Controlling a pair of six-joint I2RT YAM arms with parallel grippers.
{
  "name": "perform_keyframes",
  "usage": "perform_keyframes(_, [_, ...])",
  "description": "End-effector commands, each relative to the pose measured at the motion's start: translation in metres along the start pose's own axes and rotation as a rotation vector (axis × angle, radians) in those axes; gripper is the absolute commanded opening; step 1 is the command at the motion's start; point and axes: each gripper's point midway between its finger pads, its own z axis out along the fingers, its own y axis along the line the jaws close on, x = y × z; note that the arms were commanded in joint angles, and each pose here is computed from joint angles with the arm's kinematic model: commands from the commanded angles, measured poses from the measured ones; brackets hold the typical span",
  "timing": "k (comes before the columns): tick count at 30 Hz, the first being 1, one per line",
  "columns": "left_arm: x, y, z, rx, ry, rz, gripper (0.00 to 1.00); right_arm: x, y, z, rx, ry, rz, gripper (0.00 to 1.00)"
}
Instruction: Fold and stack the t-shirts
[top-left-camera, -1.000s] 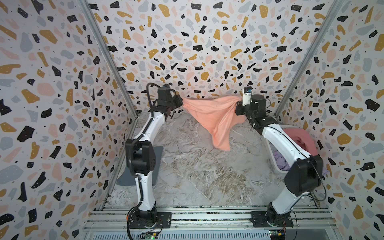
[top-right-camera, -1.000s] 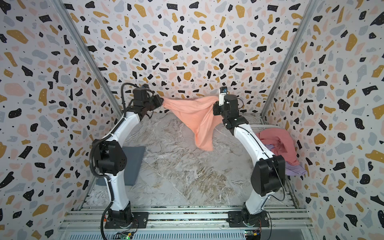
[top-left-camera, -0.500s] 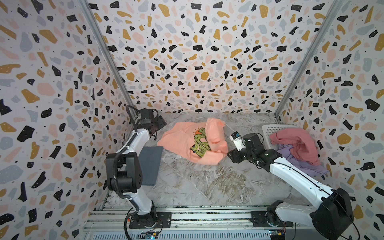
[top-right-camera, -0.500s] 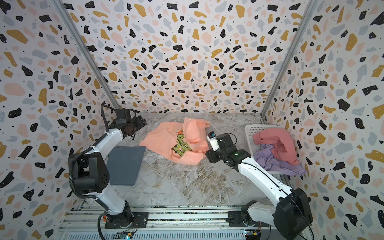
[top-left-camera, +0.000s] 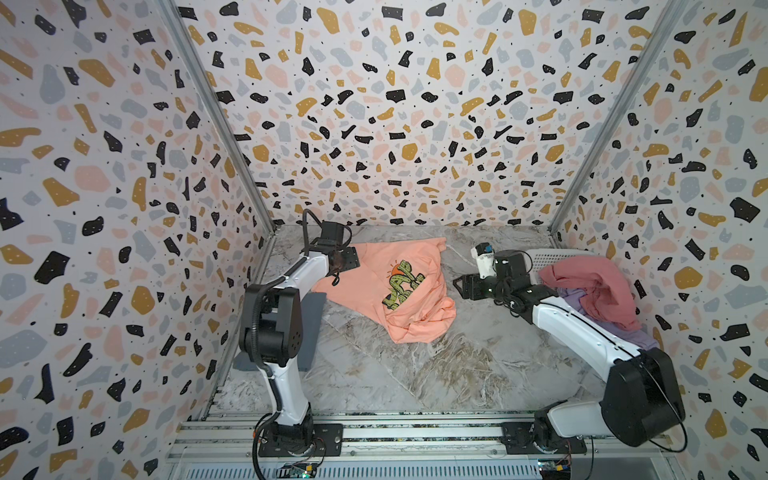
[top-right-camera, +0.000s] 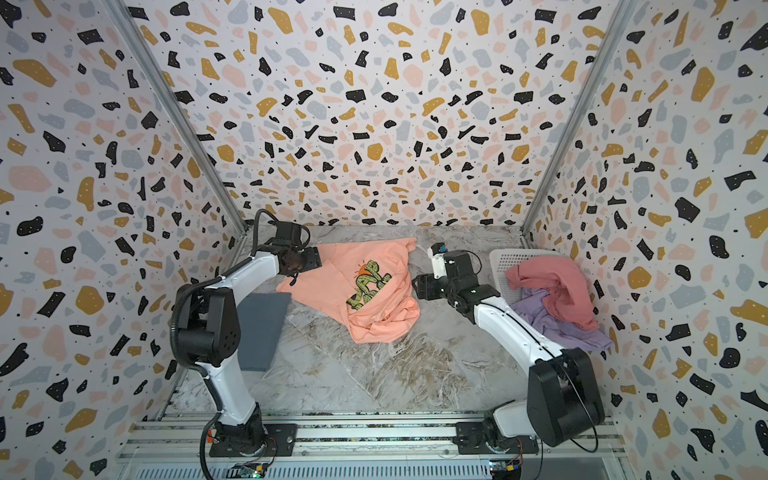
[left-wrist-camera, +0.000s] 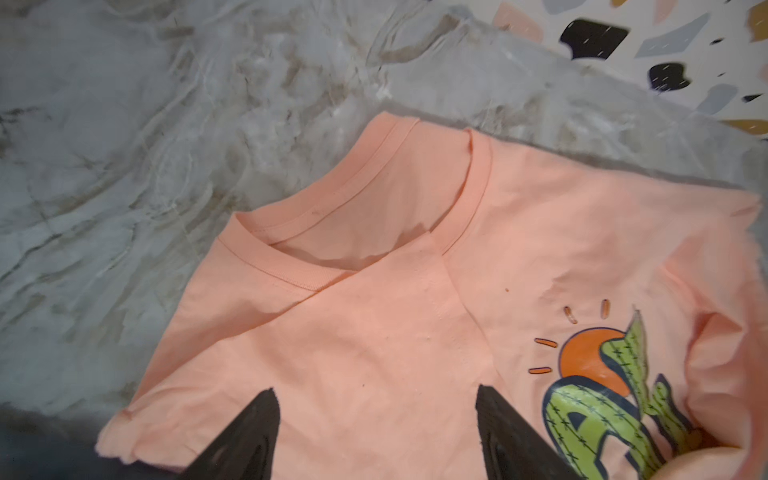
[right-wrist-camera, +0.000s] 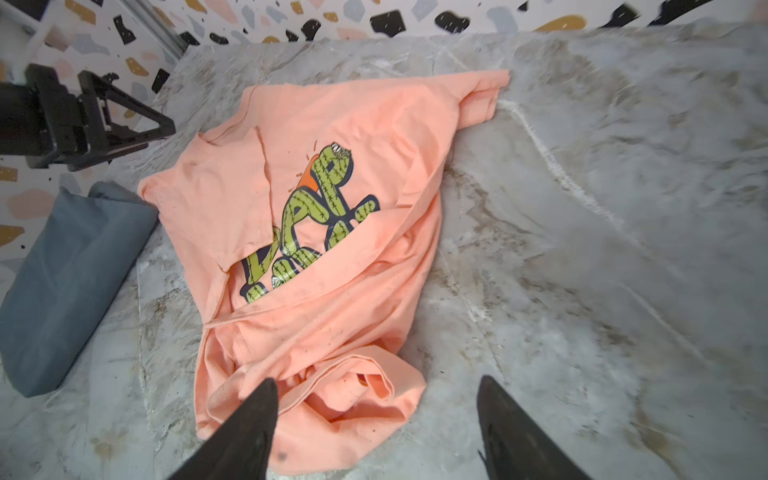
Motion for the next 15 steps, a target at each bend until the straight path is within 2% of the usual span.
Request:
perform_keyframes(1, [-0.007, -0.014, 0.008, 0.002, 0.006, 0.045, 0.74, -0.018, 0.029, 0.009, -0.085, -0.03, -0.026, 0.77])
perform_keyframes(4, [-0.014, -0.031, 0.021, -0.029, -0.014, 0.087, 0.74, -0.014, 0.034, 0.027, -0.088, -0.013, -0.025, 0.77])
perform_keyframes(9, [-0.025, -0.039, 0.05, -0.097, -0.018, 0.08, 0.71, -0.008, 0.035, 0.04, -0.088, 0.006, 0.002, 0.77])
perform_keyframes(15, [-0.023, -0.042, 0.075, -0.19, -0.015, 0.087, 0.59, -0.007, 0.033, 0.041, -0.066, 0.016, -0.005, 0.77])
